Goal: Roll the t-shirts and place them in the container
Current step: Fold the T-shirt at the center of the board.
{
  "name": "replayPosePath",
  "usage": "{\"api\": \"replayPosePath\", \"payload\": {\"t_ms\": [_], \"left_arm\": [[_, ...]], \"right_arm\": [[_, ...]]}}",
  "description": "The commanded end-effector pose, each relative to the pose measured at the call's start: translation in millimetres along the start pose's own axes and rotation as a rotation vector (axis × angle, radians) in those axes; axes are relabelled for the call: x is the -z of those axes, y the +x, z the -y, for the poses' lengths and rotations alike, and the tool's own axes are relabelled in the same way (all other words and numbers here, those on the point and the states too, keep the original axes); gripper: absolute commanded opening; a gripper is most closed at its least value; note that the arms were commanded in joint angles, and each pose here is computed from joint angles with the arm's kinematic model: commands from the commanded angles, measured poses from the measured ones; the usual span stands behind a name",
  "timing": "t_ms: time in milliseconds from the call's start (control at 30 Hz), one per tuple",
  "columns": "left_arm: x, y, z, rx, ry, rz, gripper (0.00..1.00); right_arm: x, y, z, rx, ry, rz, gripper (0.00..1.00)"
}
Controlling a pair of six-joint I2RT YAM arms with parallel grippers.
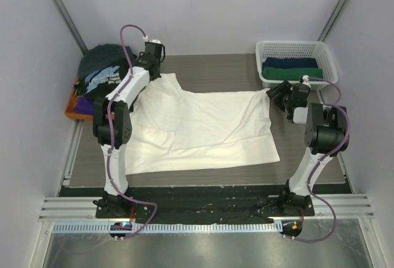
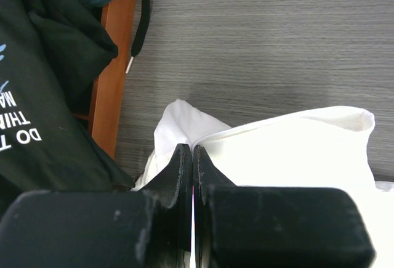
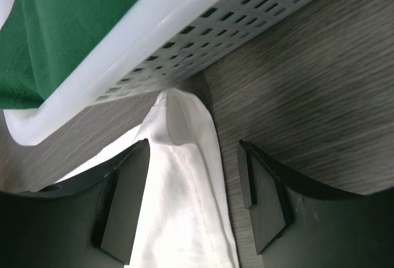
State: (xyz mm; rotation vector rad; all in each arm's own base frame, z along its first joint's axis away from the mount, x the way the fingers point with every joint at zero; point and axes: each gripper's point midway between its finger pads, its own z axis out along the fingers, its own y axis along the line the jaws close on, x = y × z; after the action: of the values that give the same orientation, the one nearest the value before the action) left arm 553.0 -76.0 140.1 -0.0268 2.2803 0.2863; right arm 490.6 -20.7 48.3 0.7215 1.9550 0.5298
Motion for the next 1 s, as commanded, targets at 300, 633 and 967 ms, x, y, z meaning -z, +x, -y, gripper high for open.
{"api": "replayPosePath", "payload": {"t_ms": [300,633,967], "left_arm": [[23.9,-36.1,-13.5,0.040,-0.006,0.105,0.00],[23.6,-36.2,-20.7,0.025,-0.046,0.104,0.00],[31.4,-40.9,-27.6,0.038,-0.063,0.105,0.00]], "right_arm": [[-28.6,-19.4,-15.6,0.001,0.037,0.088,0.42],[-28.6,-34.7,-17.8,0.038,0.066,0.109,0.01],[-6.7,-33.5,-16.1,0.064,0.125,0.076,0.01]]}}
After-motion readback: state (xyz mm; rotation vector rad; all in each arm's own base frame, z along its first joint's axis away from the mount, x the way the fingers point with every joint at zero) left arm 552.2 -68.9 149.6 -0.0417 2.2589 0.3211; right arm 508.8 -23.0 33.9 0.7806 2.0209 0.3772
